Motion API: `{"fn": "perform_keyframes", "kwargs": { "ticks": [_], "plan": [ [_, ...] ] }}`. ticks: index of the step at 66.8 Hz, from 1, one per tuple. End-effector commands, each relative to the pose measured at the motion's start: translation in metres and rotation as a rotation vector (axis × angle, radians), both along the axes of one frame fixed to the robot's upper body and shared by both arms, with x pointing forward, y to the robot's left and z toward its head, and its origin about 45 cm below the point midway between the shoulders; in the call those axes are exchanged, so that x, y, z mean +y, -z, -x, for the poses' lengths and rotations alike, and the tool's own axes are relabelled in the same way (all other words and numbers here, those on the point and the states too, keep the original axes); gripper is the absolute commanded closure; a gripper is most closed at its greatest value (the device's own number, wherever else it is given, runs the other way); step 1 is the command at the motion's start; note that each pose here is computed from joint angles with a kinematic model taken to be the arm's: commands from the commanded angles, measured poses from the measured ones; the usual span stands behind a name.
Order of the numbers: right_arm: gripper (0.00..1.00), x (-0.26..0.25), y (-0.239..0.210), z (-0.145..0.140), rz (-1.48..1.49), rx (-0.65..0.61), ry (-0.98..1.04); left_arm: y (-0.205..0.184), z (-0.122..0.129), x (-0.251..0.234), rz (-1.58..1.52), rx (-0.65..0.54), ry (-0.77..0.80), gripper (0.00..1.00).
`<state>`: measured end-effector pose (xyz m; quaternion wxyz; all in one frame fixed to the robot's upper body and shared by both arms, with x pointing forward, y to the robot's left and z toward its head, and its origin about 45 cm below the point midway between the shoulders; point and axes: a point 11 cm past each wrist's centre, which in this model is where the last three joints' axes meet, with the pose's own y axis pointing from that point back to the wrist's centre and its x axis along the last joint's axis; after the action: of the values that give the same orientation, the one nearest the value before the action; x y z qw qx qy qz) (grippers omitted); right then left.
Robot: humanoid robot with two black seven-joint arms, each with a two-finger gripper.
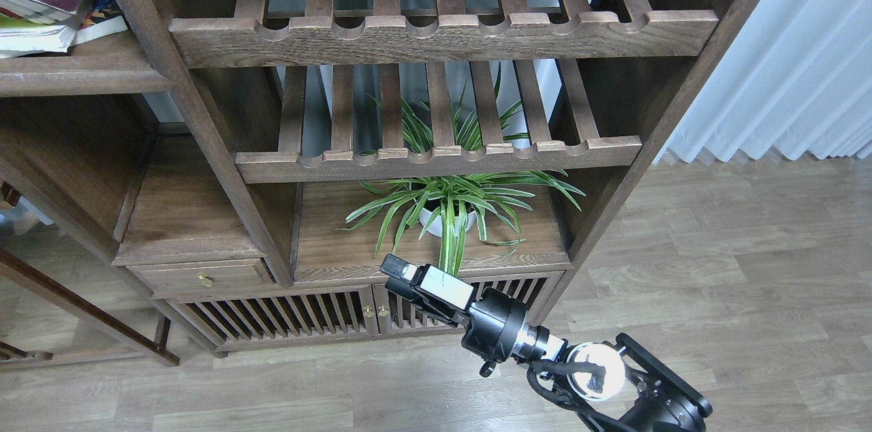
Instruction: Organize books on shelf
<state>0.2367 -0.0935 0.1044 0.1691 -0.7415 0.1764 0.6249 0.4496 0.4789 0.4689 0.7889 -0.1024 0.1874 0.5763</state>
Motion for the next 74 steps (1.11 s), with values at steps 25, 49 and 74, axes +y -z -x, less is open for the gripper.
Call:
{"fn": "perform_keyframes", "kwargs": {
  "ticks": [25,49,74],
  "plan": [
    [0.01,0.000,0.001,0.001,0.004,0.000,-0.003,-0.009,-0.008,-0.017,0.017,-0.026,0.037,0.15],
    [0.01,-0.002,0.005,0.000,0.014,0.008,0.001,-0.044,0.008,-0.054,-0.053,-0.101,0.173,0.06],
    [0.01,-0.004,0.011,0.001,0.027,0.025,0.004,-0.067,0.056,-0.013,-0.208,-0.091,0.100,0.01]
  ]
}}
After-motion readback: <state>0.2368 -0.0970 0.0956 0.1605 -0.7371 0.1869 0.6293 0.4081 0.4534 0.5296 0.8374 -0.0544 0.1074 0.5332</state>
